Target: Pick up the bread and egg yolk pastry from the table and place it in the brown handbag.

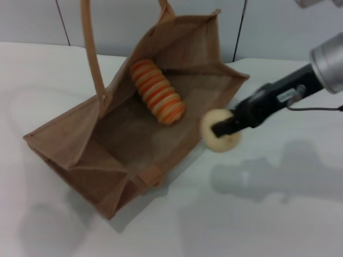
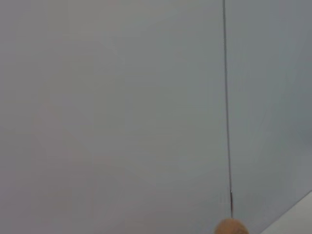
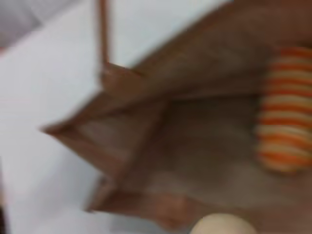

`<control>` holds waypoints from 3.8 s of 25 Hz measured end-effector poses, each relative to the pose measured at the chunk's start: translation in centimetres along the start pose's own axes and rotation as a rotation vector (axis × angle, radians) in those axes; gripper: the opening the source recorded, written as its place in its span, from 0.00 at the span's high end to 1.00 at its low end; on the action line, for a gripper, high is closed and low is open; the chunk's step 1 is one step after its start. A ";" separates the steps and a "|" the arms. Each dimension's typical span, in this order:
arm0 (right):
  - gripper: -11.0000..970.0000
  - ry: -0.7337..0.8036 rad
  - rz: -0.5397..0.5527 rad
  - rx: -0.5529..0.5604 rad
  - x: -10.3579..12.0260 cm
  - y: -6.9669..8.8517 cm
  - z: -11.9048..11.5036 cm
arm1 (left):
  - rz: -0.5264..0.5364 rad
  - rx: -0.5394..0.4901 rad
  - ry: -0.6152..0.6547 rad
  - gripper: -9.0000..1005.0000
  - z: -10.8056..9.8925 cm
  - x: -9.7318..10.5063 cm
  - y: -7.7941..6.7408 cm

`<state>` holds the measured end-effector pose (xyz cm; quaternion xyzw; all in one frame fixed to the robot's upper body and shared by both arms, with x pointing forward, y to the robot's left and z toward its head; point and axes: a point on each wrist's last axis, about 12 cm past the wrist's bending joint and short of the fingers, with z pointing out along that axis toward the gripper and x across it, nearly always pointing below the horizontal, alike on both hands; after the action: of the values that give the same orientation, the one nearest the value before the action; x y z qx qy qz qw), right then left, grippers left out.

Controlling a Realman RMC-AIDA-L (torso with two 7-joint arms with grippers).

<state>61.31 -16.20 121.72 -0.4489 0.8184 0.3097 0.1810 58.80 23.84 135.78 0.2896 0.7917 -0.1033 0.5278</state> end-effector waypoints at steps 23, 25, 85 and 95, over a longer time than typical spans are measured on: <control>0.53 -0.198 -0.048 0.054 -2.7 -2.3 4.1 | 0.044 0.183 -0.159 0.88 0.6 -3.0 -4.2; 0.52 -0.184 -0.035 0.081 -2.9 -2.7 4.4 | 0.046 0.183 -0.161 0.88 0.6 -3.0 -4.3; 0.13 -0.842 0.001 0.599 9.6 -7.8 -7.8 | -0.092 -0.011 -0.042 0.87 1.5 2.6 1.4; 0.14 -0.816 0.021 0.764 12.4 -10.7 -4.1 | -0.104 -0.024 -0.042 0.87 2.4 3.5 2.2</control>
<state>63.75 -31.01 113.92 -0.1871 0.7404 0.1416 0.6298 60.93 25.70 131.97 0.2395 0.7958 -0.1273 0.5415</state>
